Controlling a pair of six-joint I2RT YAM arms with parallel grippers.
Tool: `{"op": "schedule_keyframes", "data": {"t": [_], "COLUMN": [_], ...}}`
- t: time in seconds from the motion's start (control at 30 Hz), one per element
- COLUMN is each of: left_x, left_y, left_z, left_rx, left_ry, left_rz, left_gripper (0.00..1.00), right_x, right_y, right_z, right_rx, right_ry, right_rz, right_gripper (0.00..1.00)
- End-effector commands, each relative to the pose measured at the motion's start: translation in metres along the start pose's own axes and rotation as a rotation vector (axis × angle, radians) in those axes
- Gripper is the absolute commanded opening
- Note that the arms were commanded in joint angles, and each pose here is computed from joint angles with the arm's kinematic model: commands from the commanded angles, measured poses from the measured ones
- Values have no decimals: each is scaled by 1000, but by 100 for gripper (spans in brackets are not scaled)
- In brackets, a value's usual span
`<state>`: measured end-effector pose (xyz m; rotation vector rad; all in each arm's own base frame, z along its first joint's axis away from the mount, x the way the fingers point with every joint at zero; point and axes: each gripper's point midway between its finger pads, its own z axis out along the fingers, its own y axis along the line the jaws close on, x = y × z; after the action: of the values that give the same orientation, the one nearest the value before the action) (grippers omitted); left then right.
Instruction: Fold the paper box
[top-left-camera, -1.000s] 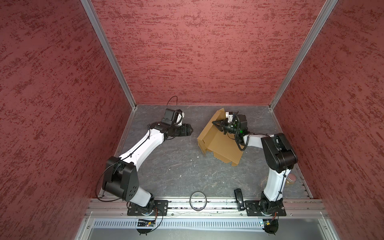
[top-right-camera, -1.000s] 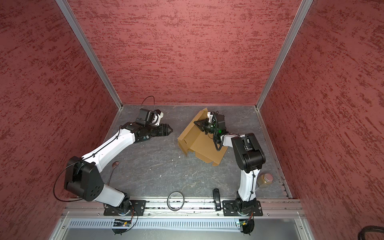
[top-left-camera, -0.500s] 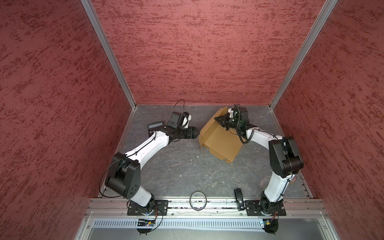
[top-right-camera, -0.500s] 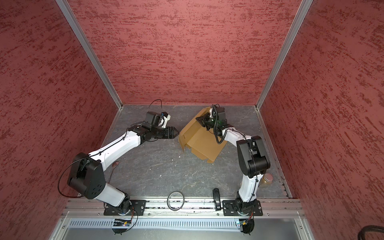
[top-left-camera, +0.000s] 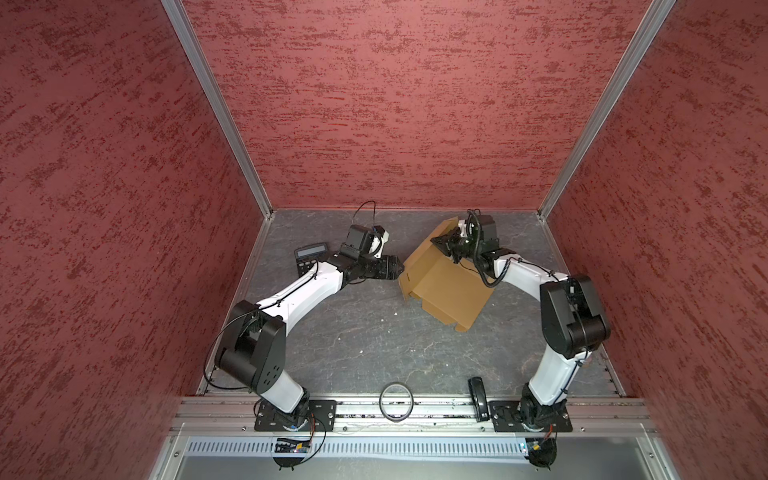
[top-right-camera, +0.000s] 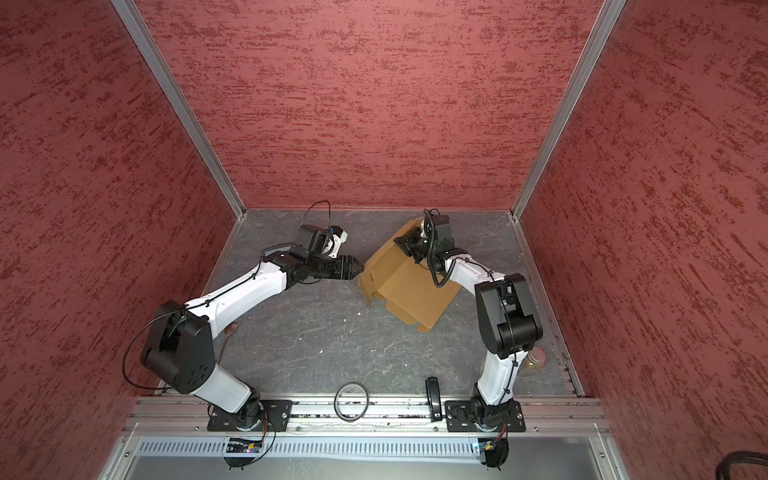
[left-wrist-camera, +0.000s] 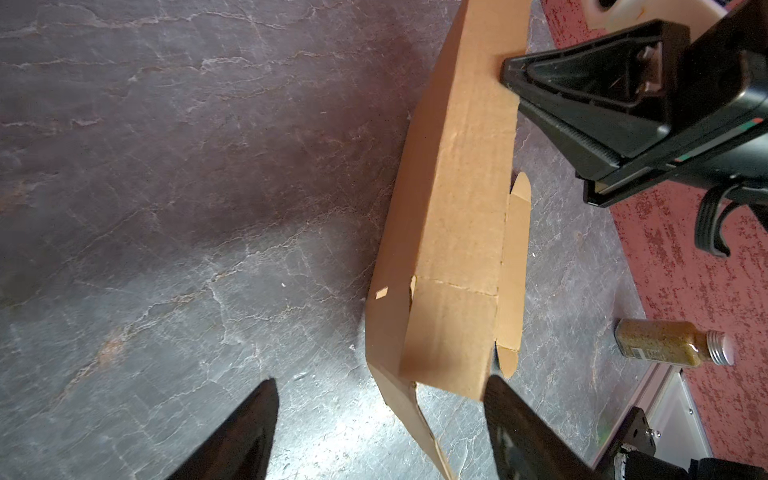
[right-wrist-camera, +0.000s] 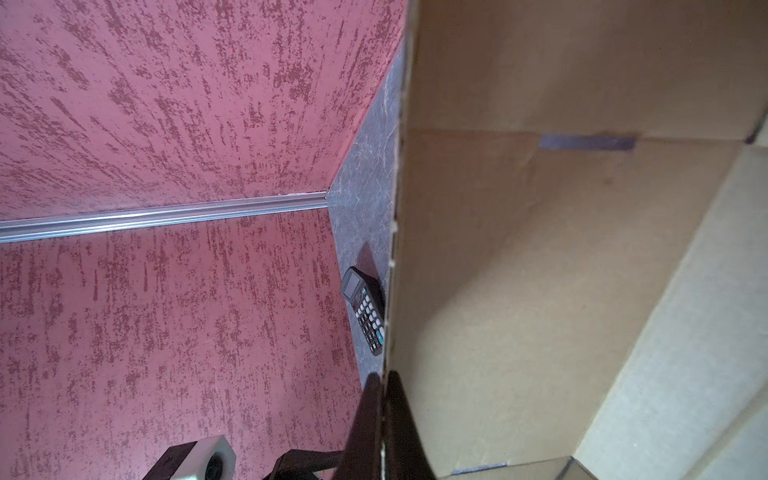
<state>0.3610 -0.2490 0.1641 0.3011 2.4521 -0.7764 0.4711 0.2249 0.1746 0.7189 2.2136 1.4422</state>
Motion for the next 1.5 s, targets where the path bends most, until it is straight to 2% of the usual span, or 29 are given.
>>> {"op": "schedule_keyframes", "data": {"t": [0.0,0.13,0.37,0.57,0.87,1.2,1.47], "left_x": [2,10,27,24,18,8,-3], "left_y": [-7,-9,15,32,47,31,20], "left_z": [0,3,15,14,7,-5,-41], "left_rx": [12,7,-83,-138,-185,-128,-124], "left_ry": [-7,8,53,32,12,-33,-111], "left_rz": [50,83,72,41,27,29,22], "left_gripper": [77,77,70,65,64,63,65], "right_x": [-7,-7,-6,-5,-4,-4,-6], "right_y": [23,27,29,29,25,21,23], "right_z": [-3,-2,-5,-7,-7,-6,-3], "right_rx": [-28,-31,-31,-26,-17,-8,-21], "right_ry": [-32,-31,-34,-34,-36,-39,-44], "right_rz": [-22,-25,-30,-34,-35,-38,-39], "right_gripper": [5,5,5,5,5,5,5]}}
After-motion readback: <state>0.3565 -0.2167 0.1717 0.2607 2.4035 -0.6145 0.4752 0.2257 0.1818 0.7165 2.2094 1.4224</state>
